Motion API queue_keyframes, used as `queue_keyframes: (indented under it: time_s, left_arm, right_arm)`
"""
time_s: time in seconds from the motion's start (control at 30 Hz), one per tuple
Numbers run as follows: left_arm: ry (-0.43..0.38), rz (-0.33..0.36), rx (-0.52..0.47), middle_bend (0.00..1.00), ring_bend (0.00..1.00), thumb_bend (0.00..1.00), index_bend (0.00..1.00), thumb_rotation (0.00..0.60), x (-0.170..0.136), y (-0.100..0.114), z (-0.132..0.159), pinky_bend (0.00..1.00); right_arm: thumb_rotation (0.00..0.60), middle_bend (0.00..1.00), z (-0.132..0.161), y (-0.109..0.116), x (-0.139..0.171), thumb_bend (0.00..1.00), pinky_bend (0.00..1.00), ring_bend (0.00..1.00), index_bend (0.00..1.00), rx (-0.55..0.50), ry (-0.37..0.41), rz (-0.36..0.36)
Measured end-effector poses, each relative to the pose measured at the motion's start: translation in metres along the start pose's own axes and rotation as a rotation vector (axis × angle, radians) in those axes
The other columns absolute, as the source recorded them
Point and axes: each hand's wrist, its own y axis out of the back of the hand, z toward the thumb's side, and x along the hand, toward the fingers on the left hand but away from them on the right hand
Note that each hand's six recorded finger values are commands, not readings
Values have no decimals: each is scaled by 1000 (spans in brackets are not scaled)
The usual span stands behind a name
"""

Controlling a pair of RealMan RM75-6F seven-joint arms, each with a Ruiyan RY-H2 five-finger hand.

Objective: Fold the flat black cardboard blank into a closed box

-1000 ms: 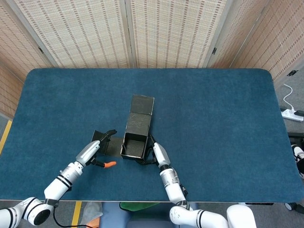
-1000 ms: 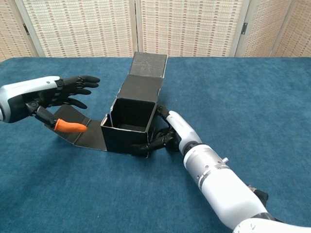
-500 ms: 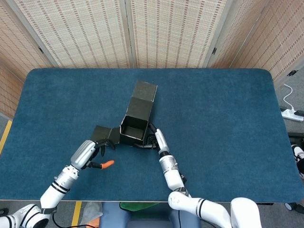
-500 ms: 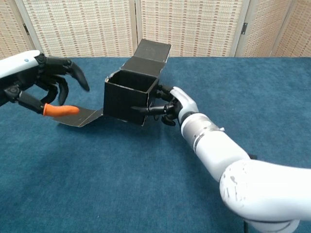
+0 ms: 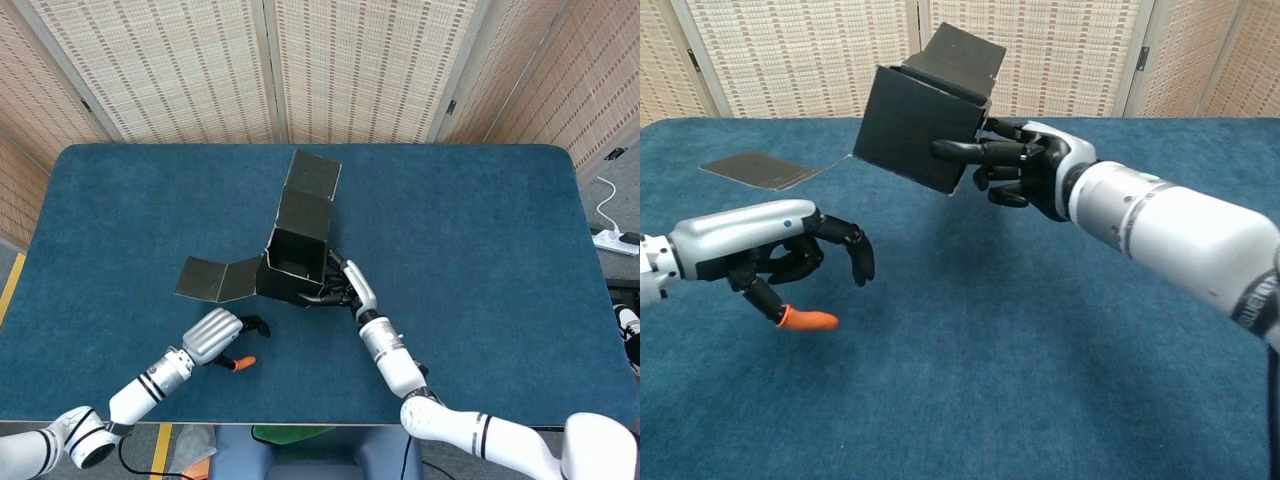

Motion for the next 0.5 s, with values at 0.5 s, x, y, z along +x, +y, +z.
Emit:
queue_keyframes:
  time_s: [0.5]
  left_arm:
    - [-35, 427, 45, 417, 854, 327, 356, 600, -8, 63, -1, 946]
  right_arm:
    - [600, 566, -19, 10, 41, 200, 1000, 718, 394, 101, -49, 75]
